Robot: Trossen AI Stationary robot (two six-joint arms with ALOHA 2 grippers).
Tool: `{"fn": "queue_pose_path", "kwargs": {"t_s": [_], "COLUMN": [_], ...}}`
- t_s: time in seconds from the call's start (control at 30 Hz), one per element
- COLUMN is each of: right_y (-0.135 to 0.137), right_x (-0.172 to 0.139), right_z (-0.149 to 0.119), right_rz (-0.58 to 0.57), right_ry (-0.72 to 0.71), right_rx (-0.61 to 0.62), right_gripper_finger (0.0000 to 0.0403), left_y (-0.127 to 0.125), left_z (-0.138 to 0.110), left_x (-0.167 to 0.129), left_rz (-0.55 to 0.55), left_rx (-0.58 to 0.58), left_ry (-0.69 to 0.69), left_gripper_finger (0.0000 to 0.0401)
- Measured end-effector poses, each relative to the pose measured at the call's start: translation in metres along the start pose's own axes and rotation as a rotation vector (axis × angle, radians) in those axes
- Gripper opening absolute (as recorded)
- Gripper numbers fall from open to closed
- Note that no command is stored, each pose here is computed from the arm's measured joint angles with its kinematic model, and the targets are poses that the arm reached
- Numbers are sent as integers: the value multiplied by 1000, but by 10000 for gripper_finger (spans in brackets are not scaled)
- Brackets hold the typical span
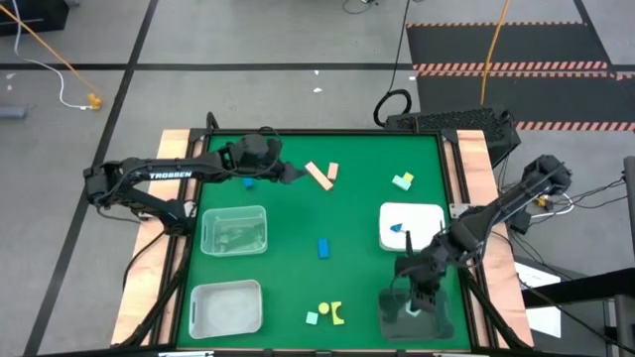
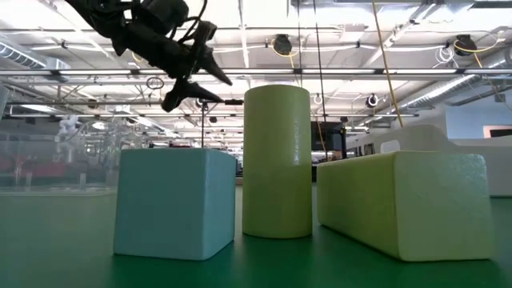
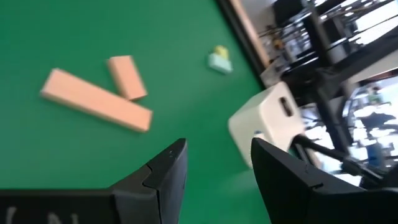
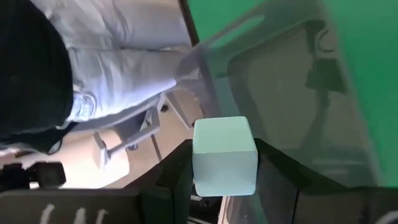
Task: Sort & place blocks by color
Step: Put the top left light blue block into the black bin, then put the top left brown block into the transparent bin
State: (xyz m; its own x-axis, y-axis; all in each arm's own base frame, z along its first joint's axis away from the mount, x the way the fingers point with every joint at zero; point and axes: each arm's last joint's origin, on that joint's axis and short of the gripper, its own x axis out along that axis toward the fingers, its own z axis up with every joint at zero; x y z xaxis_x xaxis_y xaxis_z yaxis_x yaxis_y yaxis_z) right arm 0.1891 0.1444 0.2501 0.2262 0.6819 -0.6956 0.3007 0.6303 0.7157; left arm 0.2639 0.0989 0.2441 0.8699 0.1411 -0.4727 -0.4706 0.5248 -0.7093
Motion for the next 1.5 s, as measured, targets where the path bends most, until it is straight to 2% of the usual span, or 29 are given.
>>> {"fn": "queue_pose_path", "kwargs": {"t_s": [0.13, 0.33, 0.7, 0.83, 0.97, 1.13, 1.37, 1.5], "right_y": [3, -2, -4, -3, -2, -3, -10, -15], "right_x": [16, 32, 36, 35, 35, 34, 26, 19], "right_z": [-1, 2, 4, 4, 3, 5, 22, 29], "right_rz": [-8, -64, -91, -48, -31, -22, -15, -24], "right_ry": [28, 55, 34, 106, 144, 138, 87, 67], "right_rx": [-22, 32, 47, 51, 46, -21, -97, -129], "right_gripper_finger": [124, 133, 216, 241, 240, 231, 229, 228], "left_y": [7, 13, 22, 24, 20, 14, 11, 4], "left_z": [1, 4, 7, 7, 8, 10, 11, 18], "left_x": [-1, -2, -5, -5, -11, -26, -46, -54], "left_rz": [43, 72, 129, 139, 125, 121, 239, 318], "left_rx": [7, 17, 63, 58, 101, 171, 239, 291], "left_ry": [16, 19, 30, 37, 26, -1, -92, -88], "left_gripper_finger": [179, 179, 179, 179, 179, 179, 179, 179]}}
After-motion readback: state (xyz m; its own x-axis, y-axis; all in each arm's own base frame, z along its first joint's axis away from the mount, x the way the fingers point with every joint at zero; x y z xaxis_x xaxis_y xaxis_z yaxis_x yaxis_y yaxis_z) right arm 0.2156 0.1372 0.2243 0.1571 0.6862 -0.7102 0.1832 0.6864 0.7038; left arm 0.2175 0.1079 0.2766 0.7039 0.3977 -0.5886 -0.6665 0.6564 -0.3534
